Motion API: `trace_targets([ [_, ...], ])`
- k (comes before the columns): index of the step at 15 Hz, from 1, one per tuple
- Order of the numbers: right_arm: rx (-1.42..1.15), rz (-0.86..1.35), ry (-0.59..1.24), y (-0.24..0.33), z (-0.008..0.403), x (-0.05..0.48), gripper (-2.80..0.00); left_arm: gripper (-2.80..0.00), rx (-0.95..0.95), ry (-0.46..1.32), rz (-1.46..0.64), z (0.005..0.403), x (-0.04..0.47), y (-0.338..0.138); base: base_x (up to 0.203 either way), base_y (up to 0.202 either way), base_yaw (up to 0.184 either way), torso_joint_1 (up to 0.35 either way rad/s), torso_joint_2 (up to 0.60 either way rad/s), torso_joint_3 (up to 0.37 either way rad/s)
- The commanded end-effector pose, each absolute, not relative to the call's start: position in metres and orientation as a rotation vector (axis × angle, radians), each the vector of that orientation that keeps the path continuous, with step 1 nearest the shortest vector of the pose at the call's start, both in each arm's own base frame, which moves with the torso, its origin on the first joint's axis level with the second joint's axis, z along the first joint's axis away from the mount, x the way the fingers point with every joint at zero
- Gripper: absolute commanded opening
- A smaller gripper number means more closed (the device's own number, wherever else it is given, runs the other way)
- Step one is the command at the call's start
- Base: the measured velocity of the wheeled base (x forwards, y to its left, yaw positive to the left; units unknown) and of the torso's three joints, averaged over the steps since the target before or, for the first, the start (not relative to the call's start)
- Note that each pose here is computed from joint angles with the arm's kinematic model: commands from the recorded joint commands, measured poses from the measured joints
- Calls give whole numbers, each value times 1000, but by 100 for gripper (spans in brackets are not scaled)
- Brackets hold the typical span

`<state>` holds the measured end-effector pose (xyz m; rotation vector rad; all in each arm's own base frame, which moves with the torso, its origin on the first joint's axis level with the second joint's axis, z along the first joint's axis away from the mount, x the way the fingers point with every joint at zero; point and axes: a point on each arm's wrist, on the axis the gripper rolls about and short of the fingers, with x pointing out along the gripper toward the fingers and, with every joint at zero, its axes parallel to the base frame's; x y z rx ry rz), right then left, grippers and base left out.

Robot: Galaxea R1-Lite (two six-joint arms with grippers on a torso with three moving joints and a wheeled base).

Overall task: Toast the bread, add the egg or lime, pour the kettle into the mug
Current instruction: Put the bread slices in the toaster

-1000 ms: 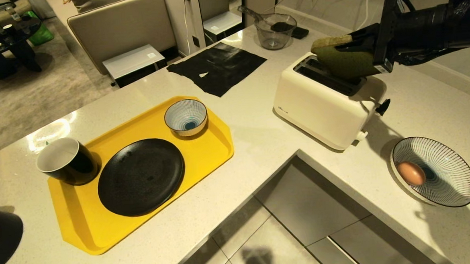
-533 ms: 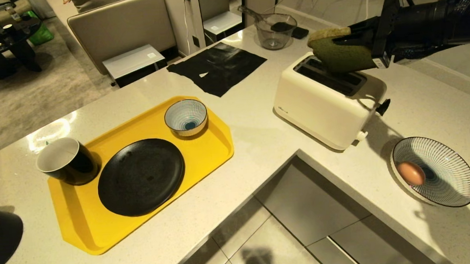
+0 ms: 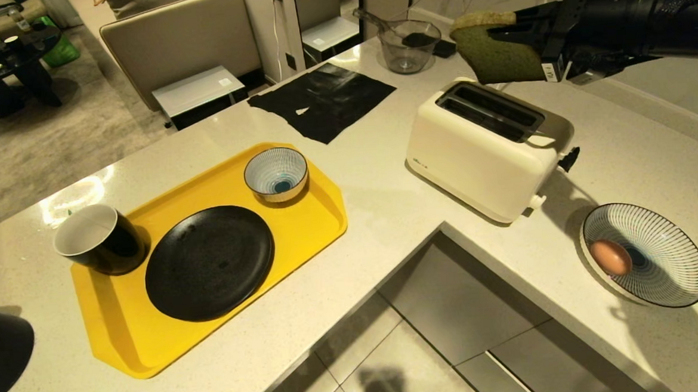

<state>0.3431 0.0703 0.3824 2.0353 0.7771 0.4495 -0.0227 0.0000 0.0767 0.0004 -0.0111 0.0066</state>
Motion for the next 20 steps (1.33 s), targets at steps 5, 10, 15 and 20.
trace_targets([
  [5,2069,414,806,70,380,341,-280,-280,0,-11,5,77,-23,0,0,0,0,0,0,0],
  [10,2069,397,839,70,375,337,-280,-280,0,-11,7,77,-23,0,0,0,0,0,0,0],
  [15,2067,391,865,71,371,338,-280,-280,0,-11,6,77,-23,0,0,0,0,0,0,0],
  [20,2069,385,873,74,366,349,-280,-280,0,-11,6,77,-23,0,0,0,0,0,0,0],
])
